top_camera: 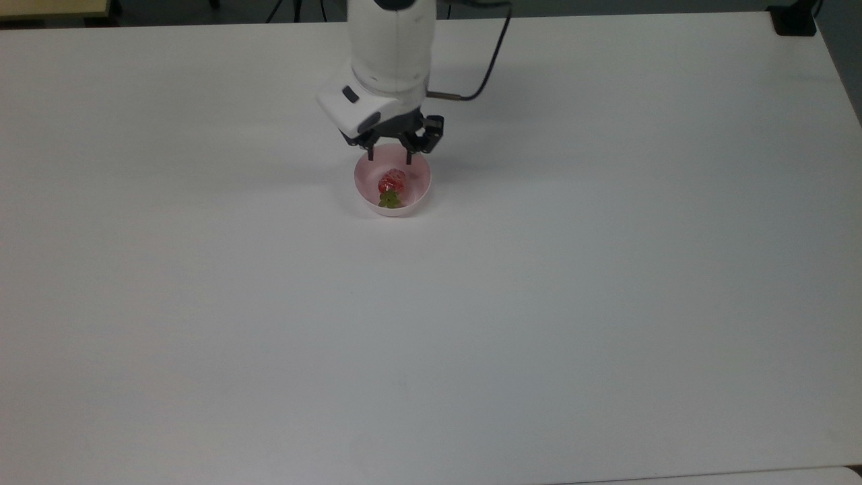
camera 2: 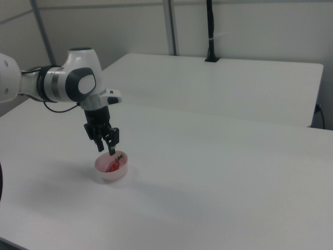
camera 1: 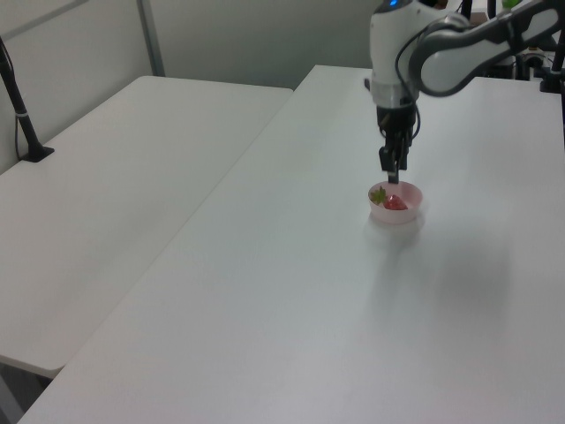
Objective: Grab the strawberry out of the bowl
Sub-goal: 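Move the open gripper over the pink bowl holding the strawberry, then lower the gripper into the bowl and close it on the strawberry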
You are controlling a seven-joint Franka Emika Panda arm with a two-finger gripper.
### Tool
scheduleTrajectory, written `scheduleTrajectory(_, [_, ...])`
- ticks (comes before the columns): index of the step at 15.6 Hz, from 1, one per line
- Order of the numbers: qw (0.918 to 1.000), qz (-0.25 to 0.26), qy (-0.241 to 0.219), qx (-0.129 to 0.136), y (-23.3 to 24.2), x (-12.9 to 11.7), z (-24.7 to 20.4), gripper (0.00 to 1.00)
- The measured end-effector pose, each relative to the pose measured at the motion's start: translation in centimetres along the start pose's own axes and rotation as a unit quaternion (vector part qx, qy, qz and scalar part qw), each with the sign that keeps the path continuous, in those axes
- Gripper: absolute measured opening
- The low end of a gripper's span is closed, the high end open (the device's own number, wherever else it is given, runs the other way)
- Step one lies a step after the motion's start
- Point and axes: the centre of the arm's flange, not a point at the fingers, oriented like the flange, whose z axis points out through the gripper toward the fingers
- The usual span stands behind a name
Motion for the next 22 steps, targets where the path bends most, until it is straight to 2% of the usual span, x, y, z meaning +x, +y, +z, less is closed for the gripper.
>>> scheduleTrajectory(7, [0.9997, 0.023, -0.001, 0.003, -2.1, 1.4, 4.7, 0.60])
scheduleTrajectory(15, [0.9997, 0.025, -0.001, -0.006, -1.2, 1.9, 5.6, 0.62])
scheduleTrajectory(17, [0.9996, 0.025, -0.001, -0.010, -0.7, 2.1, 6.1, 0.70])
scheduleTrajectory(19, [0.9996, 0.025, -0.004, -0.012, -0.6, 2.2, 6.6, 0.73])
scheduleTrajectory(21, [0.9996, 0.024, -0.008, -0.013, -0.7, 2.2, 7.1, 0.71])
scheduleTrajectory(22, [0.9996, 0.024, -0.010, -0.013, -0.8, 2.2, 7.4, 0.61])
